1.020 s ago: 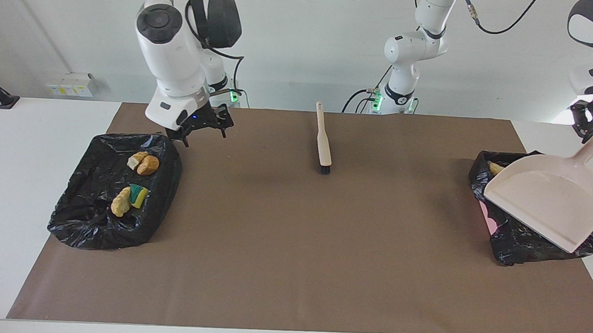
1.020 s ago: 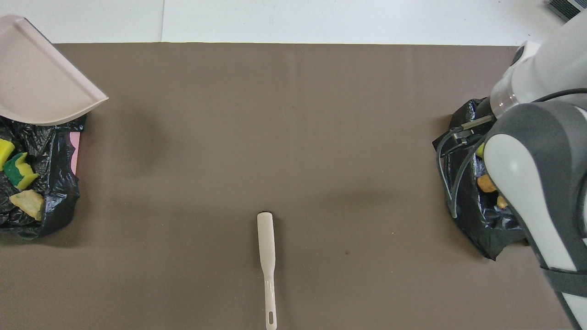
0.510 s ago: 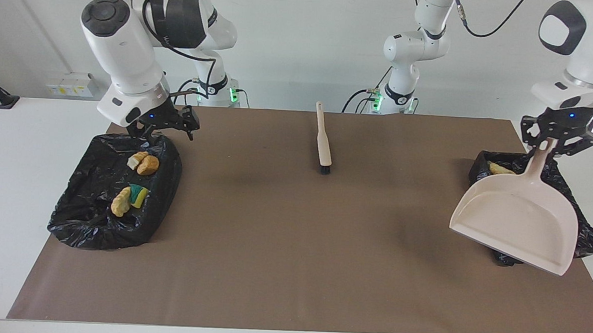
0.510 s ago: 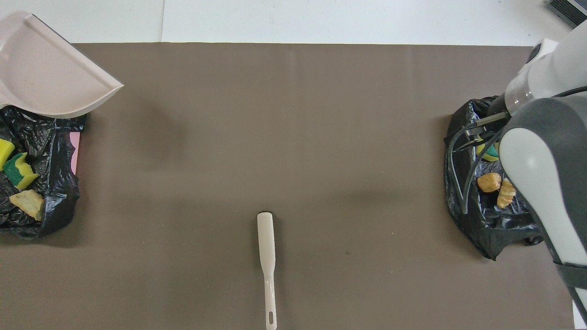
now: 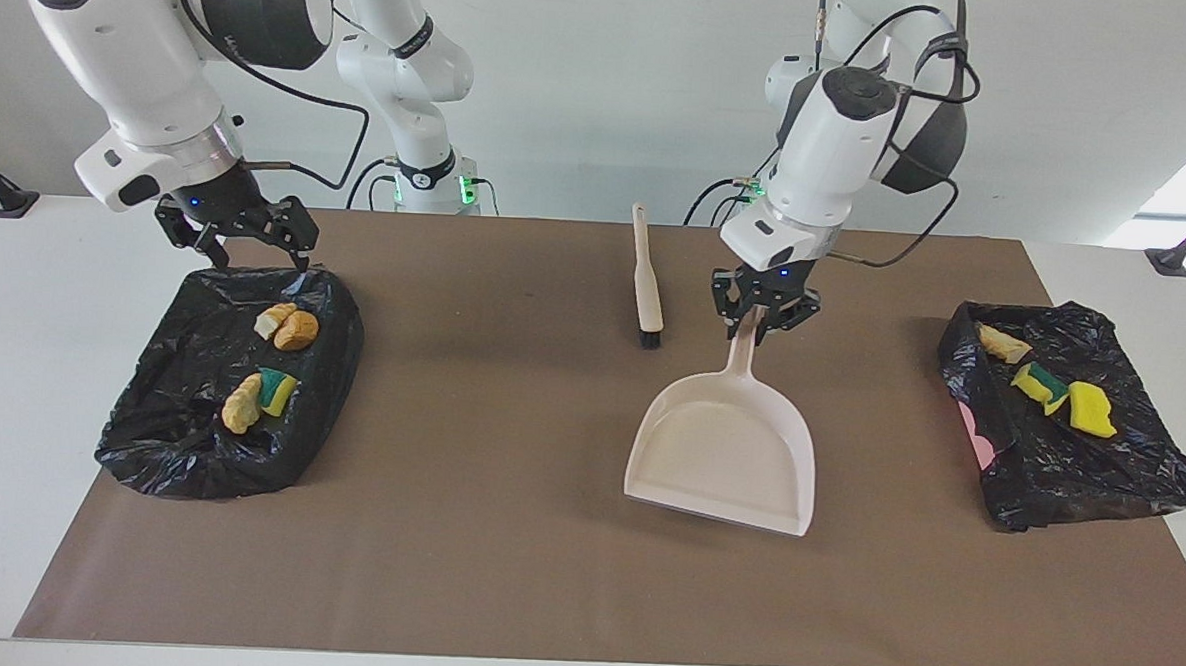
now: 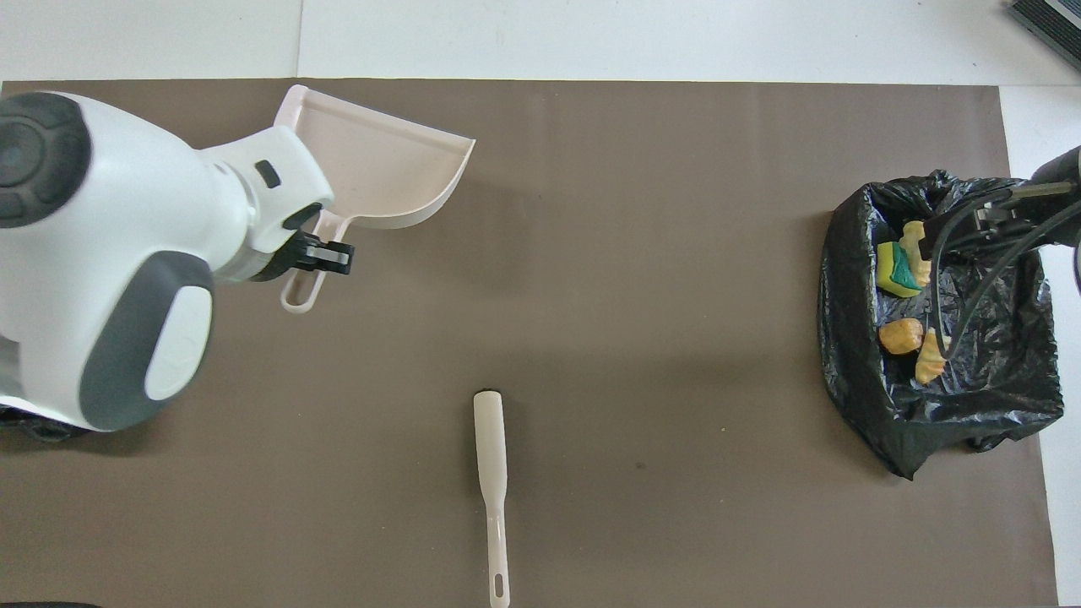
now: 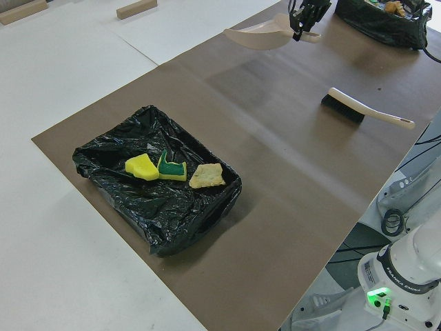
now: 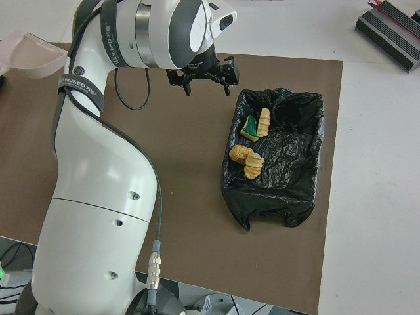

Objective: Sweep and dump trash in bin
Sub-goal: 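Set the dustpan on the table center and open the left gripper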

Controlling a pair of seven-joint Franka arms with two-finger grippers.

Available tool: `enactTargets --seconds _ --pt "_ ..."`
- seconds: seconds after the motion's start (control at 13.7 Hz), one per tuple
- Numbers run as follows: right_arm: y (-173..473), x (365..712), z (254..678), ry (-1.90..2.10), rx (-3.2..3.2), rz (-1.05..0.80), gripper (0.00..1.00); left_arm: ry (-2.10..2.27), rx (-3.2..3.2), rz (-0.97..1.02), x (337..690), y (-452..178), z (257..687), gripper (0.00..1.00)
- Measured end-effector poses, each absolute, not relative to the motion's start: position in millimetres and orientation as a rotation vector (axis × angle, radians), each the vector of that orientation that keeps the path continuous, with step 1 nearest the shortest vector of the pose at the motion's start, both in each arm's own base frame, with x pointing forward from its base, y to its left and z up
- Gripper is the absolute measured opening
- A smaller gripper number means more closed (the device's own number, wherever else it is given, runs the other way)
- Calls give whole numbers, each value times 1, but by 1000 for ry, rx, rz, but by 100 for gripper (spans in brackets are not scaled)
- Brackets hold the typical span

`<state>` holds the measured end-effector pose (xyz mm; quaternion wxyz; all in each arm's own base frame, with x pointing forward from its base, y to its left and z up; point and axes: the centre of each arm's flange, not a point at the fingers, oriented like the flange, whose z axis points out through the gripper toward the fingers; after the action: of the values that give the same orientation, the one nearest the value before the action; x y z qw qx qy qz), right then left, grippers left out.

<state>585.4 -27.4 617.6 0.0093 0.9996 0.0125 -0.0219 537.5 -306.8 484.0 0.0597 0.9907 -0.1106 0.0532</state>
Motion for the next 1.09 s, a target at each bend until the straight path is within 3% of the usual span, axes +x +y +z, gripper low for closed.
enactTargets --seconds 0.29,0.73,1.09 --pt "-23 563 638 -23 3125 -78 100 -215 2966 178 531 -378 407 33" --pt "-18 534 636 -81 3119 -96 100 -196 2974 144 519 -396 389 33" --pt "-29 529 633 -141 3156 -113 100 -76 2983 124 519 -394 388 84"
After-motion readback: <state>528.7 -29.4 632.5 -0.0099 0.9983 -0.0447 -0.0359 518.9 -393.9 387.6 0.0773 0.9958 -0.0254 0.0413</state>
